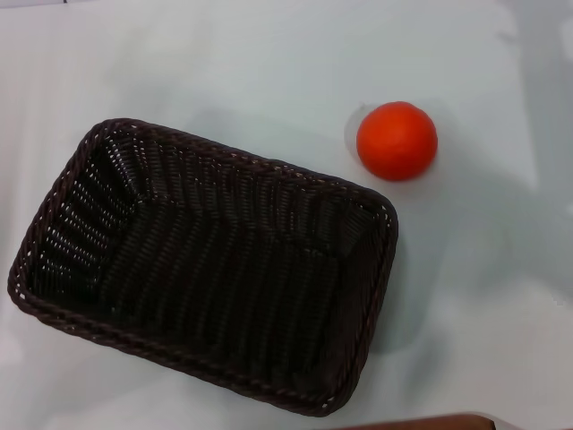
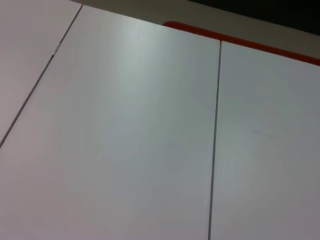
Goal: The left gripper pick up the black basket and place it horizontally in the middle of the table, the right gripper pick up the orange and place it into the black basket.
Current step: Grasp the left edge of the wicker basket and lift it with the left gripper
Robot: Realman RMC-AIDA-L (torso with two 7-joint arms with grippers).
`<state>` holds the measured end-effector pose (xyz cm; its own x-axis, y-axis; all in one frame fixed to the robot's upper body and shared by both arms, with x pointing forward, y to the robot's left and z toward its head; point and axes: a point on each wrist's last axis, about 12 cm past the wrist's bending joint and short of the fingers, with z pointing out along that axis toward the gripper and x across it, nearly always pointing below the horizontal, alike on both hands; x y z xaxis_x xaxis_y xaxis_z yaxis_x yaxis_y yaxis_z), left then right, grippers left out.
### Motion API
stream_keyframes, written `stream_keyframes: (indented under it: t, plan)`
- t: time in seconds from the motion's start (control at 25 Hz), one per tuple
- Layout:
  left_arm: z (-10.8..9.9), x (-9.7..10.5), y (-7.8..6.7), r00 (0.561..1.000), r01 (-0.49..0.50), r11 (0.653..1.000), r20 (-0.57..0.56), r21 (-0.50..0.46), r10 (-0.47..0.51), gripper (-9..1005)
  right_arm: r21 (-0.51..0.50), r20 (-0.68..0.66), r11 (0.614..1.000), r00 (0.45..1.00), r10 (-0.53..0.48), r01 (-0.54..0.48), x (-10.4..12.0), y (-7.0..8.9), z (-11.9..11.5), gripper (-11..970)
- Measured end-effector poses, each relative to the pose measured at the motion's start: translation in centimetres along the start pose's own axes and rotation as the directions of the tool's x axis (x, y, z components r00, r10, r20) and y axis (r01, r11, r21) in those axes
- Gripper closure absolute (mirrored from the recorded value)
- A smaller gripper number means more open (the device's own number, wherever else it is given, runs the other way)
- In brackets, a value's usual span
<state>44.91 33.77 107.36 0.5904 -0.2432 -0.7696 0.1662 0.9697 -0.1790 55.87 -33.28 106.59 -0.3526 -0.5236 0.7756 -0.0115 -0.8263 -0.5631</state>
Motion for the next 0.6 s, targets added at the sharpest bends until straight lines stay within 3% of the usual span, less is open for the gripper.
stream_keyframes:
  t: [0.44, 0.6]
  plan:
    - [0.09, 0.1, -0.13, 1.0, 0.01, 1.0, 0.002, 0.001, -0.01, 437, -0.003, 0.0, 1.0, 1.0, 0.014, -0.014, -0.06, -0.01, -0.06, 279]
    - [-0.03, 0.05, -0.12, 0.993, 0.116, 0.993, -0.009, 0.013, -0.115, 430, -0.002, 0.0, 1.0, 1.0, 0.016, -0.016, -0.07, -0.05, -0.02, 282]
